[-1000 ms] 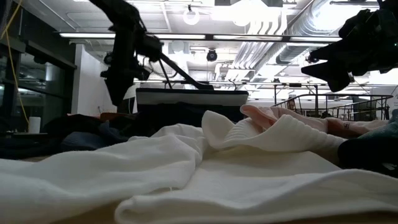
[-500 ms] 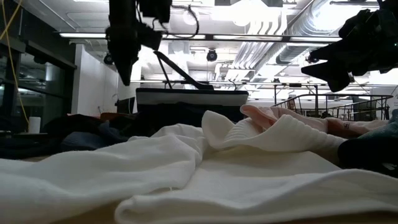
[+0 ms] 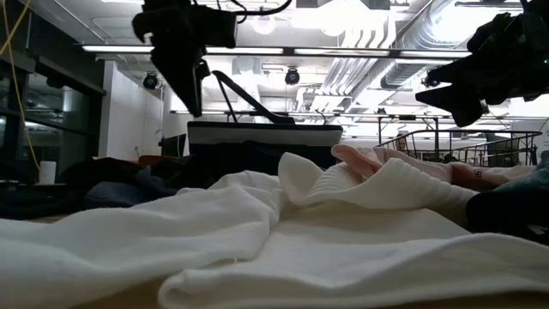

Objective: Pick & Place Cloths
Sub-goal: Put the dark blue sock into the orange bin

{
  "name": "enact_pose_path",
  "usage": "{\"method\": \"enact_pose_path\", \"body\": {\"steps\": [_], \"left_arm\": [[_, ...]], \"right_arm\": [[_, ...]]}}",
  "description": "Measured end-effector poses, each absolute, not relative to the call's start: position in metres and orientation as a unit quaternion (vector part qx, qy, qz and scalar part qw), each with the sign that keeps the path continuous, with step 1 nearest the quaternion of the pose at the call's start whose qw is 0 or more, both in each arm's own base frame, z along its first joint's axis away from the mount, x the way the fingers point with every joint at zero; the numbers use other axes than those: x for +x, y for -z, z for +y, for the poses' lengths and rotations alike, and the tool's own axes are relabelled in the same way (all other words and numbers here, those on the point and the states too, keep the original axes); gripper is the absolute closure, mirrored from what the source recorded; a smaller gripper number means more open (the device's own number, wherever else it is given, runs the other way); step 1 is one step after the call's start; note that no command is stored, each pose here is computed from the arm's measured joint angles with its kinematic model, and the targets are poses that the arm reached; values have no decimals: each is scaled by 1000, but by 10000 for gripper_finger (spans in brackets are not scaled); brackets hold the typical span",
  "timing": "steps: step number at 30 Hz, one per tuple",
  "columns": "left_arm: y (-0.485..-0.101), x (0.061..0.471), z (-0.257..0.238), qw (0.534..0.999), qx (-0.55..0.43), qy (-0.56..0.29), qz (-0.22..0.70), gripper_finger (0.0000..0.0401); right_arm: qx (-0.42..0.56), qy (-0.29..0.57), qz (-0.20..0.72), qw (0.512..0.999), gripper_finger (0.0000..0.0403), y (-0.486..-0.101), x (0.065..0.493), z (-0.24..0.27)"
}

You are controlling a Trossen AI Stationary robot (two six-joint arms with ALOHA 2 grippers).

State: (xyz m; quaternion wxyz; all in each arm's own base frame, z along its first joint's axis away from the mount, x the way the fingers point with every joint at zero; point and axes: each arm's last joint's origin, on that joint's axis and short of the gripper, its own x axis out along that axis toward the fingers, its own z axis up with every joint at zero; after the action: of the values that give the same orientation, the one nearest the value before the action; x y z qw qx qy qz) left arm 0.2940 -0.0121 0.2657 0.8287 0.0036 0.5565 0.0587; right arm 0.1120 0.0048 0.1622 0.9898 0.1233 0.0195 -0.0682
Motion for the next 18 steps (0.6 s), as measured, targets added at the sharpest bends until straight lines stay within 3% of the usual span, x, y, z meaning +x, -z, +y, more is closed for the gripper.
{"method": "enact_pose_path", "body": {"steps": [10,18], "left_arm": [[-234,293,-24,843,10,-49,536,277],[-206,291,-23,857,8,-47,513,193]], "right_arm": [[123,68,20,990,144,-162,112,5],[123,68,19,990,144,-162,112,5]]}}
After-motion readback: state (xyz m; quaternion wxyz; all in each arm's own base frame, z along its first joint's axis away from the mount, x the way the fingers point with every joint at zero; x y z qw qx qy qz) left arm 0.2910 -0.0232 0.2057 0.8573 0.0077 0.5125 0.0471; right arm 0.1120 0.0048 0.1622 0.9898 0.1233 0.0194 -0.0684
